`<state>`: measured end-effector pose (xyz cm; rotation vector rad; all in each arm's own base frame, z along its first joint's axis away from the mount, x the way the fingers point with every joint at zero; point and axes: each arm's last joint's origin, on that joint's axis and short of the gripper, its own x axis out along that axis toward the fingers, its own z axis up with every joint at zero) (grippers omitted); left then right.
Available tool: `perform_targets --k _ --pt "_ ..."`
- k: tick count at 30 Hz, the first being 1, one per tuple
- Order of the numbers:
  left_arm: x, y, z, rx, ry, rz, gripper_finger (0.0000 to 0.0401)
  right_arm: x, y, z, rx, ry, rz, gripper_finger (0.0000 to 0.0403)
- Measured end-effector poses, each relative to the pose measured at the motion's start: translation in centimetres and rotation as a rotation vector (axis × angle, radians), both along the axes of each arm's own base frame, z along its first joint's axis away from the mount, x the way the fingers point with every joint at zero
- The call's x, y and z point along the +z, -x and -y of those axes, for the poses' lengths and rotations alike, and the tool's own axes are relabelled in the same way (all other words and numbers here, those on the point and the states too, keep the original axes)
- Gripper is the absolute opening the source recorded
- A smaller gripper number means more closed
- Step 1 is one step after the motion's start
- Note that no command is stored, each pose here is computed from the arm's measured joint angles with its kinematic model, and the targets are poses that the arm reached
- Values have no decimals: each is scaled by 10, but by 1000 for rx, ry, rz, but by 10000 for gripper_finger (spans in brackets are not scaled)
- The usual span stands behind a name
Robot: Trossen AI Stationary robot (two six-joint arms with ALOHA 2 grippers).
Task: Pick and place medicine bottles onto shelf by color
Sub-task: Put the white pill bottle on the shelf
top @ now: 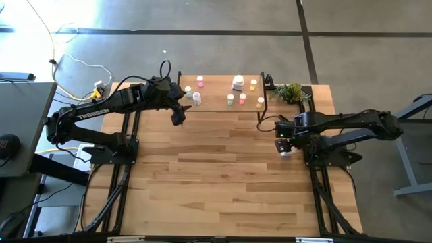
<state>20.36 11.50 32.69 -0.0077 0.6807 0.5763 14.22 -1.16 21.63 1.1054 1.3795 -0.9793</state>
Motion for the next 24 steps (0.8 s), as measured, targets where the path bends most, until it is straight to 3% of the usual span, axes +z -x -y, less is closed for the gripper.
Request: perform_targets --k 13,24 --pt "0 0 0 -15 -18 -14 284 -8 -2 2 -35 52 21 234" --pt "0 0 0 -15 -17 -14 284 -8 -3 1 -67 31 30 151"
